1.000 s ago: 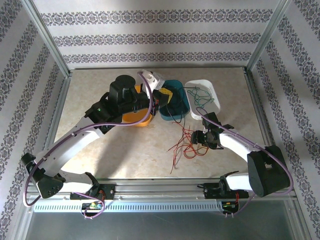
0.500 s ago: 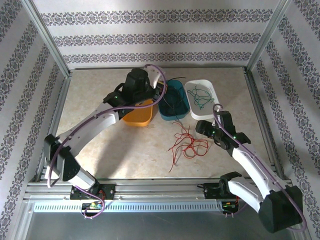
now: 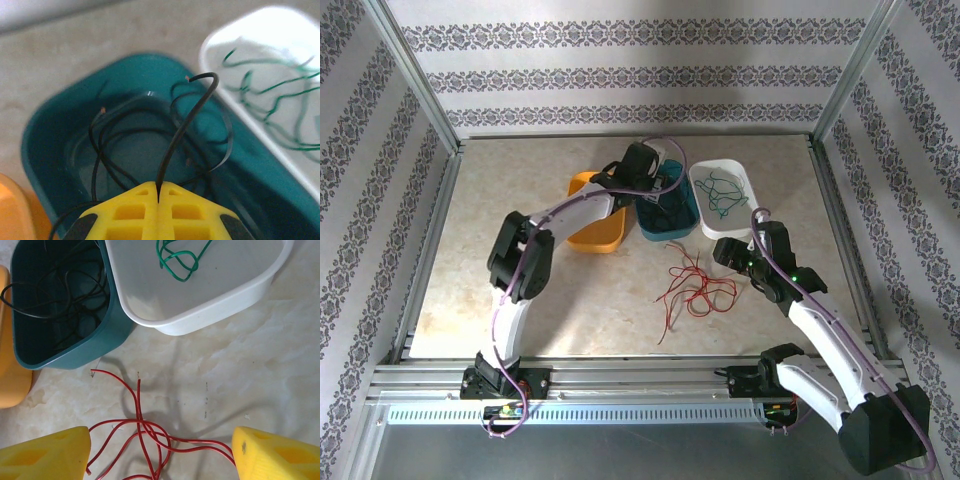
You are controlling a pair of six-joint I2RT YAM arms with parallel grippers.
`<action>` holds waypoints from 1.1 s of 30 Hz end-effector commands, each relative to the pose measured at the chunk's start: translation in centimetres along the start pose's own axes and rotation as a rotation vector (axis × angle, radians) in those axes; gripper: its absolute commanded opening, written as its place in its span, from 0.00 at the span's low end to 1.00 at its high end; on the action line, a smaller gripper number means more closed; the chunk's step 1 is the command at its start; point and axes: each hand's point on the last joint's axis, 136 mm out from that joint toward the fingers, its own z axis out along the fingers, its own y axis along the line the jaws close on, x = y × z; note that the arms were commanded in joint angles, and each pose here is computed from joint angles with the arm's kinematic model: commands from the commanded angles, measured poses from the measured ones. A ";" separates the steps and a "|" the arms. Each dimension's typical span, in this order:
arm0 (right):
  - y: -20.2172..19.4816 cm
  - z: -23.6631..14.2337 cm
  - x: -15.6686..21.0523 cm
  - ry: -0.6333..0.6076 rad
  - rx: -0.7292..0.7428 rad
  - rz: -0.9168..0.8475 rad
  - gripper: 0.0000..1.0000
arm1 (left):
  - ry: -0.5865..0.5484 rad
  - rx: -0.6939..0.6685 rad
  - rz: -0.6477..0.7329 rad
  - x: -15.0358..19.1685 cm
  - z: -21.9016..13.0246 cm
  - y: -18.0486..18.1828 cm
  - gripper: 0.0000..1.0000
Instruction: Untangle the cables
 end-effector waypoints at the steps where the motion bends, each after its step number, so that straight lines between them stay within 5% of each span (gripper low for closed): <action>1: 0.2 -0.8 -0.8 -0.015 -0.003 0.007 0.75 | -0.003 -0.087 -0.044 -0.9 0.6 1.8 0.00; 3: 0.4 -0.8 -0.8 -0.013 -0.012 0.002 0.75 | -0.006 -0.116 -0.051 -0.9 1.2 2.3 0.00; 4: 0.4 -0.8 -0.7 -0.009 -0.015 0.000 0.75 | -0.014 -0.133 -0.057 -1.2 1.2 2.6 0.10; 7: 0.3 -0.5 -0.4 0.009 -0.008 -0.006 0.75 | -0.066 -0.138 -0.061 -3.2 0.2 2.5 0.64; 9: 0.3 -0.3 -0.1 0.023 -0.012 -0.009 0.75 | -0.117 -0.109 -0.055 -5.2 -1.3 1.7 0.74; 13: -0.1 0.4 1.1 0.077 -0.001 -0.016 0.75 | -0.214 0.035 0.024 -7.9 -5.4 -2.4 0.81; 16: -0.2 0.8 2.3 0.131 -0.006 -0.025 0.75 | -0.171 0.139 0.139 -6.0 -7.8 -5.9 0.84; 23: -1.7 1.4 4.0 0.182 0.053 -0.002 0.76 | 0.146 0.437 0.278 7.5 -10.9 -11.9 0.84; 33: -1.7 1.9 2.9 0.175 0.075 0.005 0.76 | 0.405 0.500 0.249 20.0 -11.1 -13.8 0.81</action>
